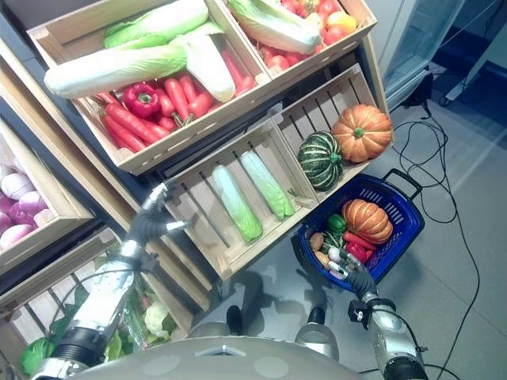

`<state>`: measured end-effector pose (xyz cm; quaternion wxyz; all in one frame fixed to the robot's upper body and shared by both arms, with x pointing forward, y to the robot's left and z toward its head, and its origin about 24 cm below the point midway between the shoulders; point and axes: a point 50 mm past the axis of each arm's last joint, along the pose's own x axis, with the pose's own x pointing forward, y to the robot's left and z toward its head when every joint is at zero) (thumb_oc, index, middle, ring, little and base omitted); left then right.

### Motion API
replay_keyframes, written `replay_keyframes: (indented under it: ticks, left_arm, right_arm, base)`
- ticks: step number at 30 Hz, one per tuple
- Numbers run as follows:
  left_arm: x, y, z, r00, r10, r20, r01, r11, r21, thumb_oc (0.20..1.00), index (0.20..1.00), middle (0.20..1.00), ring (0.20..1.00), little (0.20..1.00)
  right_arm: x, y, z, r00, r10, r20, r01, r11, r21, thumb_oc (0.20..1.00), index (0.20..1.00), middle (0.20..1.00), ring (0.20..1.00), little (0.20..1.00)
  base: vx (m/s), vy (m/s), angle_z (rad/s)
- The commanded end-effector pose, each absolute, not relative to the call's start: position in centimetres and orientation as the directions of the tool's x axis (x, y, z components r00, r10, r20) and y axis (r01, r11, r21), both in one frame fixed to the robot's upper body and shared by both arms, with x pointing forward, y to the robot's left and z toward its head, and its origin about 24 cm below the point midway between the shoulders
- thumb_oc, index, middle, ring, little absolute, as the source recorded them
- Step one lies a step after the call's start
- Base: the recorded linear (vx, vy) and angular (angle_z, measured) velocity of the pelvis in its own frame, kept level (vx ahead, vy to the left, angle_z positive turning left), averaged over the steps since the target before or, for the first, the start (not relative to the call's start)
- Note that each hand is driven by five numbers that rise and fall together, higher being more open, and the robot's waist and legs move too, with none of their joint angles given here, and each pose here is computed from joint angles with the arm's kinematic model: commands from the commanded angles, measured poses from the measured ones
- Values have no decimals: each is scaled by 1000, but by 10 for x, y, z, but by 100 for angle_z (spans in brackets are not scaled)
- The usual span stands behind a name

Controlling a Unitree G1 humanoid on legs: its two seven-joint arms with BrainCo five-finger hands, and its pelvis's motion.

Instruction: Pick up fruits and vegetables into the basket

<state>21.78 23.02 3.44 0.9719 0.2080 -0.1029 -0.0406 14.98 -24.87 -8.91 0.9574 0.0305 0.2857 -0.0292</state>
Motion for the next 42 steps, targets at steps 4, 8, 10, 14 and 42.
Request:
replay_keyframes:
  ticks: [4, 8, 10, 14, 42]
  left_arm:
    - [231, 226, 81, 838, -199, 509, -233, 711, 663, 1000, 1000, 1000, 1000, 1000]
    - [256, 226, 91, 799, -253, 546, -383, 485, 786, 1000, 1000, 1000, 1000, 1000]
    - [269, 229, 98, 802, -262, 536, -406, 418, 813, 1000, 1000, 1000, 1000, 1000]
    - [283, 235, 102, 811, -281, 513, -430, 307, 849, 1000, 1000, 1000, 1000, 1000]
    - [347, 291, 111, 985, -11, 173, -170, -254, 952, 1000, 1000, 1000, 1000, 1000]
  right_arm:
    - [181, -258, -46, 944, -87, -318, 86, 996, -16, 1000, 1000, 1000, 1000, 1000]
    - [197, -266, -20, 973, -77, -216, 61, 995, -77, 1000, 1000, 1000, 1000, 1000]
    - [203, -270, -7, 984, -56, -170, 37, 993, -113, 1000, 1000, 1000, 1000, 1000]
    - [211, -273, 10, 994, -27, -103, 11, 988, -152, 1000, 1000, 1000, 1000, 1000]
    - [255, -269, 123, 945, 57, 323, 35, 962, -272, 1000, 1000, 1000, 1000, 1000]
  base:
    - [-2, 50, -8]
    - [-40, 117, -9]
    - [-11, 149, -23]
    - [-35, 109, -25]
    - [-26, 29, -9]
